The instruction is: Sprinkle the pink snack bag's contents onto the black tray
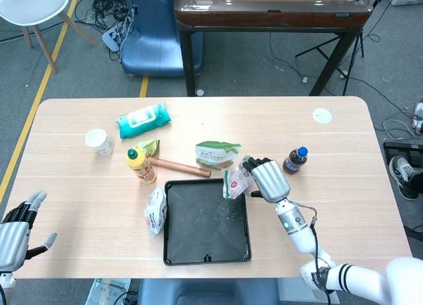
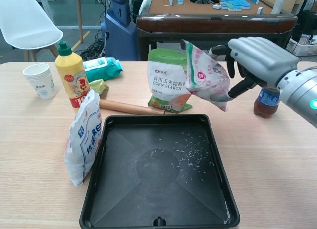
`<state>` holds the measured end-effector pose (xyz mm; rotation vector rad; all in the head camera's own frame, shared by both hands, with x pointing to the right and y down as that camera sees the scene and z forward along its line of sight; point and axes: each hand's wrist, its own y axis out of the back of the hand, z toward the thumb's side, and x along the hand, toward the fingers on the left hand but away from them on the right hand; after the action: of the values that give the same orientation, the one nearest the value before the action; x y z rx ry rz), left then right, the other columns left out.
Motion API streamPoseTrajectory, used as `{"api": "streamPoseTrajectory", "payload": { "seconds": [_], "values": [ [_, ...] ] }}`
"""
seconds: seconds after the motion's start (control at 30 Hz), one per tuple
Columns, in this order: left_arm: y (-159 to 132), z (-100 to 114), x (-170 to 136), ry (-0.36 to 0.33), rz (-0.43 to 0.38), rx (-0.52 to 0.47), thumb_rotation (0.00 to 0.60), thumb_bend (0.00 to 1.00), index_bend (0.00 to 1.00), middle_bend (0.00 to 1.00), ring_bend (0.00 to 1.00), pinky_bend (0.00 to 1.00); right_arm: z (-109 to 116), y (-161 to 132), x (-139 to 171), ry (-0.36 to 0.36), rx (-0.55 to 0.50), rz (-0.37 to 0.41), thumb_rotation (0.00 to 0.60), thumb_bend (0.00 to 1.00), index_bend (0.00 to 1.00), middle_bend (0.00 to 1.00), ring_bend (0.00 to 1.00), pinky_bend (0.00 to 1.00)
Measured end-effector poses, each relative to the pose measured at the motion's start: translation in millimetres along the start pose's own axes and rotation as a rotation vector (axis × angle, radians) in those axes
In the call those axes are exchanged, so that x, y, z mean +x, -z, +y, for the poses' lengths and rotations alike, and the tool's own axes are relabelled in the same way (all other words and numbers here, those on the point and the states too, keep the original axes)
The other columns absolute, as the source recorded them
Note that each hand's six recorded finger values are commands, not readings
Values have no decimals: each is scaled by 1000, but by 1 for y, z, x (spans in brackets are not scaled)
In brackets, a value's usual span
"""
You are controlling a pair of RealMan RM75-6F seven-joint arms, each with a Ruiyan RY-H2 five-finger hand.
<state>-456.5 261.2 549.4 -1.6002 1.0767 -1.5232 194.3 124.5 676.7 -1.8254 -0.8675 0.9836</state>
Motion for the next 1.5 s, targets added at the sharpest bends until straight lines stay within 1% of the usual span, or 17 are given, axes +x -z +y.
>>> {"api": "streamPoseTrajectory", "payload": {
  "seconds": [0.23,0.37,0.4,0.53,0.63,0.7,0.8,0.93,1.13,1.23,1.4,1.5],
  "values": [
    [-6,-1,1,6,-8,5,600,227,79,95,130,185,-1,22,13,-26,-308,-59,600,514,681,600,558,594],
    [-8,-2,1,12,-8,8,600,227,79,95,129,184,-4,35,20,-57,-481,-89,600,513,681,600,558,594],
    [-8,-2,1,13,-9,8,600,227,79,95,129,184,-6,39,22,-72,-528,-95,600,513,681,600,558,594],
    [-11,-3,1,15,-13,10,600,227,79,95,127,184,-13,48,29,-137,-656,-99,600,513,681,600,558,594],
    [-12,-4,0,17,-9,13,600,227,79,95,125,184,-18,54,34,-190,-721,-88,600,513,681,600,558,594],
    [-11,-4,0,19,-4,14,600,227,79,95,124,184,-22,62,38,-227,-726,-81,600,514,681,600,558,594],
    [-11,-4,0,22,0,16,600,227,79,95,124,184,-26,73,41,-271,-694,-78,600,513,681,600,558,594],
    [-13,-6,0,24,0,11,600,228,79,95,123,184,-33,80,44,-312,-664,-87,600,513,681,600,558,594],
    [-15,-8,0,27,-1,9,600,227,79,95,123,183,-42,87,48,-355,-642,-92,600,501,681,598,558,591],
    [-16,-8,0,27,-1,10,600,227,79,95,123,183,-48,91,49,-374,-611,-89,600,496,681,595,558,591],
    [-17,-8,0,28,0,10,600,227,79,95,123,183,-57,94,49,-389,-569,-84,600,496,681,590,548,576],
    [-18,-8,0,27,1,11,600,227,79,95,123,183,-62,94,49,-395,-553,-76,600,496,681,582,525,548]
  ]
}}
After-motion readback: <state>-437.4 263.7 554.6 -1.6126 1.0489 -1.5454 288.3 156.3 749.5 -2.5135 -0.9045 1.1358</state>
